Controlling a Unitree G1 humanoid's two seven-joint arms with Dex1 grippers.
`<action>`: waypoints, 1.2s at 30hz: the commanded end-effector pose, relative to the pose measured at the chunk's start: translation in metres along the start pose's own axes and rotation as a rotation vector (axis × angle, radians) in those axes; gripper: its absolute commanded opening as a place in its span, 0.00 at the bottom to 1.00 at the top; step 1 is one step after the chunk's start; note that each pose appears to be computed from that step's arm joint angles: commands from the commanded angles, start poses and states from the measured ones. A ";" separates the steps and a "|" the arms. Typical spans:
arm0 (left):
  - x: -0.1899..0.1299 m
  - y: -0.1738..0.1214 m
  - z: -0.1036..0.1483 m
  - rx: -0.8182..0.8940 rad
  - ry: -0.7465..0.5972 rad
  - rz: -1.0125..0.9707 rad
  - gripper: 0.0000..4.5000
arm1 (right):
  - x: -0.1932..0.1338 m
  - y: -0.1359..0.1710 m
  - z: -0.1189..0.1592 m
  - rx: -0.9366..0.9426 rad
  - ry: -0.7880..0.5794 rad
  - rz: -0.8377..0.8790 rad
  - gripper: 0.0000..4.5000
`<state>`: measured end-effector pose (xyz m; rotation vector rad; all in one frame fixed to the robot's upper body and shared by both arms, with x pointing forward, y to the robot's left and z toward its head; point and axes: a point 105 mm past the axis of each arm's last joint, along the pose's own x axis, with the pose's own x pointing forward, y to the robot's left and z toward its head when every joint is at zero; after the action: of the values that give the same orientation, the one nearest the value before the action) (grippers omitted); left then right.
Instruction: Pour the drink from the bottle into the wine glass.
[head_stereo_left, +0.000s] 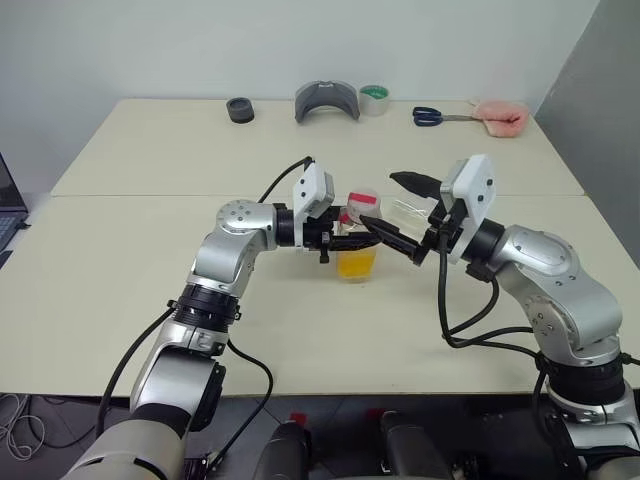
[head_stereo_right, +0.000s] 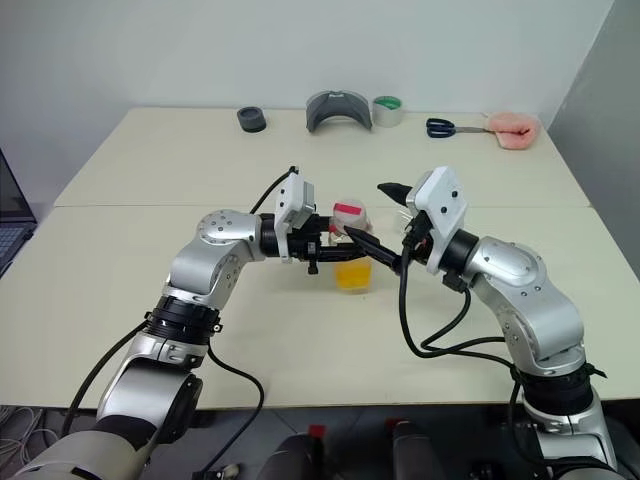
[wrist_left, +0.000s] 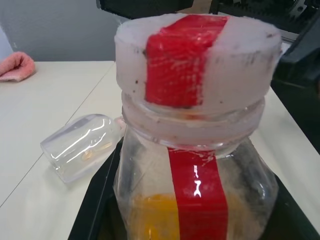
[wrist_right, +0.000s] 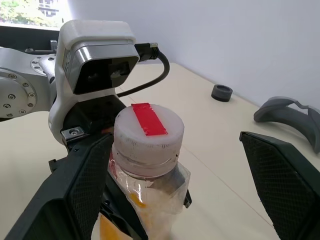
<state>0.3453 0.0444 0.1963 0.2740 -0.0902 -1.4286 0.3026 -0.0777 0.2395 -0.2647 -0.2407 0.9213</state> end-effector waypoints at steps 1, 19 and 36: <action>-0.001 0.001 0.017 0.056 -0.039 -0.012 0.40 | -0.007 -0.006 0.014 -0.036 -0.038 -0.037 0.95; 0.000 0.002 0.017 0.057 -0.043 -0.007 0.40 | -0.009 0.005 0.015 -0.014 -0.031 0.023 0.95; 0.000 0.002 0.019 0.052 -0.060 -0.007 0.40 | -0.022 0.012 0.025 0.025 -0.022 0.153 0.95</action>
<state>0.3439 0.0421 0.1955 0.2674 -0.0947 -1.4453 0.2774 -0.0831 0.2425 -0.2473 -0.1736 1.0833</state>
